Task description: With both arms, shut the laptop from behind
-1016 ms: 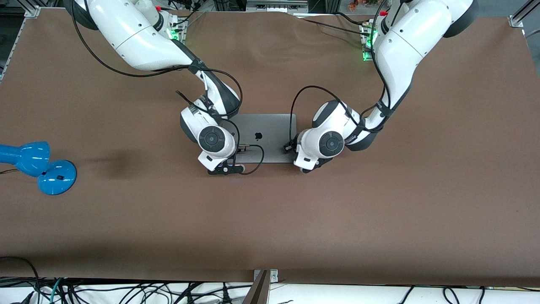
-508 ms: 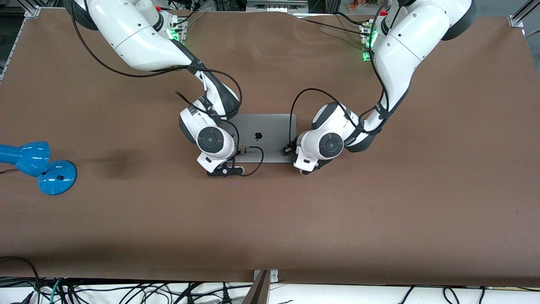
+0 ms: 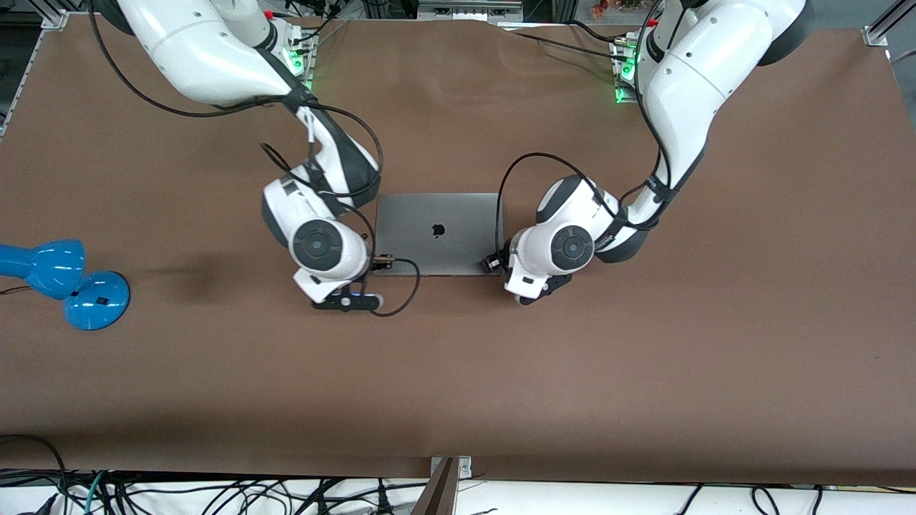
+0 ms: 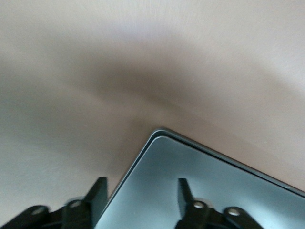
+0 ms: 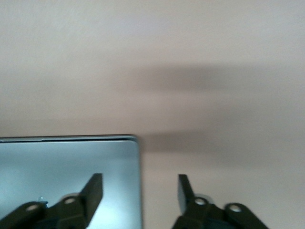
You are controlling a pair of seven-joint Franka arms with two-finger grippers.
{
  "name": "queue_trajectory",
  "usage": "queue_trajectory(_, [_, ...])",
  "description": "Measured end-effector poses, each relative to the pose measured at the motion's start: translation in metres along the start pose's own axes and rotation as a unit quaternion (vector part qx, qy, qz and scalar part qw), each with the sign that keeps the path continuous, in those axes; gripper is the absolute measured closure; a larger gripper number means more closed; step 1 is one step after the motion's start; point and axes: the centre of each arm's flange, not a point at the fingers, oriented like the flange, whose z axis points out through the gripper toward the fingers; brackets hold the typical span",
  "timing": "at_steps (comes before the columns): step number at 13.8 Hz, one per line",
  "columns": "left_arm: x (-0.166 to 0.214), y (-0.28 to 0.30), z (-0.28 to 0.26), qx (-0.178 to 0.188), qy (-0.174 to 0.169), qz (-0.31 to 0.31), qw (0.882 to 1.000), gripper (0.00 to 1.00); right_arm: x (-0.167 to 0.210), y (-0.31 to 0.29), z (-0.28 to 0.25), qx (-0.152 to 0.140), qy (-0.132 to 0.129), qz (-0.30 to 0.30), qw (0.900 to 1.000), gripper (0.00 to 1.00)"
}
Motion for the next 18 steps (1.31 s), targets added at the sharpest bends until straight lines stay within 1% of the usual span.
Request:
queue_trajectory(1, [0.002, -0.003, -0.024, 0.002, 0.006, -0.002, 1.0, 0.14, 0.002, 0.018, -0.016, -0.004, -0.001, 0.011, 1.0, 0.11])
queue_trajectory(2, [0.006, -0.01, -0.052, 0.006, 0.011, -0.006, 1.0, 0.05, 0.001, 0.037, -0.03, -0.012, -0.01, 0.023, 1.0, 0.01])
queue_trajectory(3, [0.008, -0.018, -0.079, 0.01, 0.017, -0.002, 1.0, 0.0, 0.001, 0.055, -0.042, -0.019, -0.018, 0.034, 0.999, 0.0])
queue_trajectory(5, [0.005, -0.032, -0.125, 0.021, 0.027, 0.026, 0.999, 0.0, 0.005, 0.09, -0.062, -0.022, -0.023, 0.043, 0.999, 0.0])
queue_trajectory(7, [-0.002, -0.048, -0.168, 0.031, 0.038, 0.057, 0.997, 0.0, 0.008, 0.124, -0.081, -0.019, -0.02, 0.037, 0.999, 0.0])
queue_trajectory(9, [-0.002, -0.071, -0.216, 0.039, 0.051, 0.103, 0.993, 0.0, 0.01, 0.151, -0.098, -0.014, -0.013, 0.018, 1.0, 0.0])
queue_trajectory(11, [0.0, -0.099, -0.26, 0.043, 0.066, 0.131, 0.988, 0.0, 0.009, 0.179, -0.119, -0.001, -0.004, 0.005, 1.0, 0.0])
queue_trajectory(13, [-0.009, -0.119, -0.291, 0.067, 0.082, 0.152, 0.983, 0.0, 0.0, 0.215, -0.147, 0.015, 0.01, 0.01, 1.0, 0.0])
queue_trajectory(14, [-0.017, -0.126, -0.302, 0.079, 0.09, 0.164, 0.979, 0.0, -0.008, 0.234, -0.163, 0.017, 0.02, 0.017, 0.999, 0.0])
queue_trajectory(16, [-0.033, -0.142, -0.318, 0.098, 0.104, 0.193, 0.971, 0.0, -0.031, 0.265, -0.195, 0.016, 0.044, 0.021, 0.999, 0.0])
queue_trajectory(18, [-0.042, -0.17, -0.333, 0.115, 0.116, 0.221, 0.961, 0.0, -0.066, 0.287, -0.229, 0.01, 0.074, 0.031, 0.997, 0.0])
